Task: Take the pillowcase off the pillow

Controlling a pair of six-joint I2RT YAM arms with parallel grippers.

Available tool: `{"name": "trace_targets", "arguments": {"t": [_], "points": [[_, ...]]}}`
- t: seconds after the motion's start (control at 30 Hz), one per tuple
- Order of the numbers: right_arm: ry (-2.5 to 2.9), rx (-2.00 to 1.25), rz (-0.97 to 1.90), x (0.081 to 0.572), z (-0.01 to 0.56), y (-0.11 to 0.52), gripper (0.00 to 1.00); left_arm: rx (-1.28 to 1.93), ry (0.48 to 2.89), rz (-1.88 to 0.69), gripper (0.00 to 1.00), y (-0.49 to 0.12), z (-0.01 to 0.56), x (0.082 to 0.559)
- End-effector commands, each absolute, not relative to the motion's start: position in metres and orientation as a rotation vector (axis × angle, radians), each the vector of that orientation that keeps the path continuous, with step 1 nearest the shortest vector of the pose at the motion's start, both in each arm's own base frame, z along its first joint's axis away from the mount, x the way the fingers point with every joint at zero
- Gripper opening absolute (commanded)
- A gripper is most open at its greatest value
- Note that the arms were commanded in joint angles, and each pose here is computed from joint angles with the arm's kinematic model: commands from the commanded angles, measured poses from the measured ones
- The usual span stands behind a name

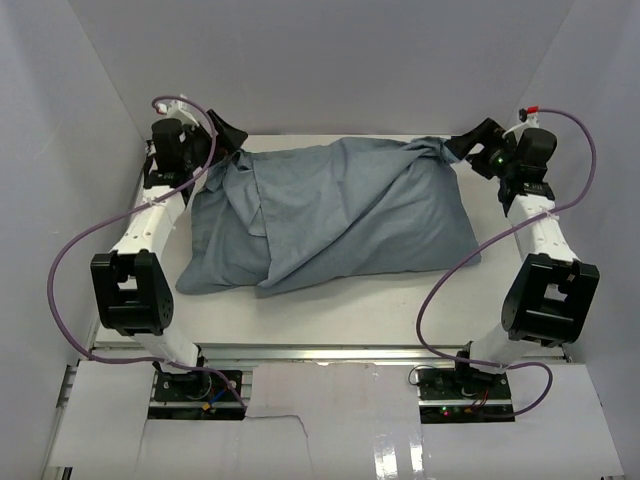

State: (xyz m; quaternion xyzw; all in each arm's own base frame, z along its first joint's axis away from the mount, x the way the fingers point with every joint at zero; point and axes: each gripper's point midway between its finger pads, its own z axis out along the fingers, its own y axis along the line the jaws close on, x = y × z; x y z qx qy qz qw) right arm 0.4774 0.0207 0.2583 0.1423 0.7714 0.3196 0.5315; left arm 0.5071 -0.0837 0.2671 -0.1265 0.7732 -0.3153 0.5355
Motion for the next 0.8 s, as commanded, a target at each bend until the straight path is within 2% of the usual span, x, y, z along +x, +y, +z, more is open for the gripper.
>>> {"name": "trace_targets", "arguments": {"t": [0.0,0.13,0.23,0.37,0.43,0.47,0.67,0.77], "points": [[1.741,0.229,0.660,0.486,0.319,0.015,0.90,-0.201,1.750,-0.651,0.98,-0.076,0.341,0.499],[1.741,0.237,0.575,0.484,0.334,0.005,0.90,-0.404,1.782,-0.388,0.98,-0.030,0.323,0.492],[1.764,0.151,0.591,0.466,0.330,0.020,0.90,-0.489,1.794,-0.279,0.98,-0.010,0.313,0.480],[1.770,-0.065,0.617,0.439,0.318,0.073,0.92,-0.469,1.873,-0.346,0.95,-0.026,0.278,0.458],[1.792,-0.237,0.648,0.424,0.303,0.128,0.93,-0.443,1.901,-0.356,0.93,-0.042,0.266,0.445],[1.804,-0.296,0.662,0.417,0.297,0.158,0.93,-0.427,1.957,-0.349,0.92,-0.058,0.241,0.433],[1.858,-0.494,0.681,0.374,0.258,0.246,0.94,-0.392,1.996,-0.330,0.92,-0.095,0.198,0.395],[1.841,-0.527,0.670,0.360,0.249,0.265,0.95,-0.404,2.038,-0.358,0.90,-0.101,0.165,0.384]]}}
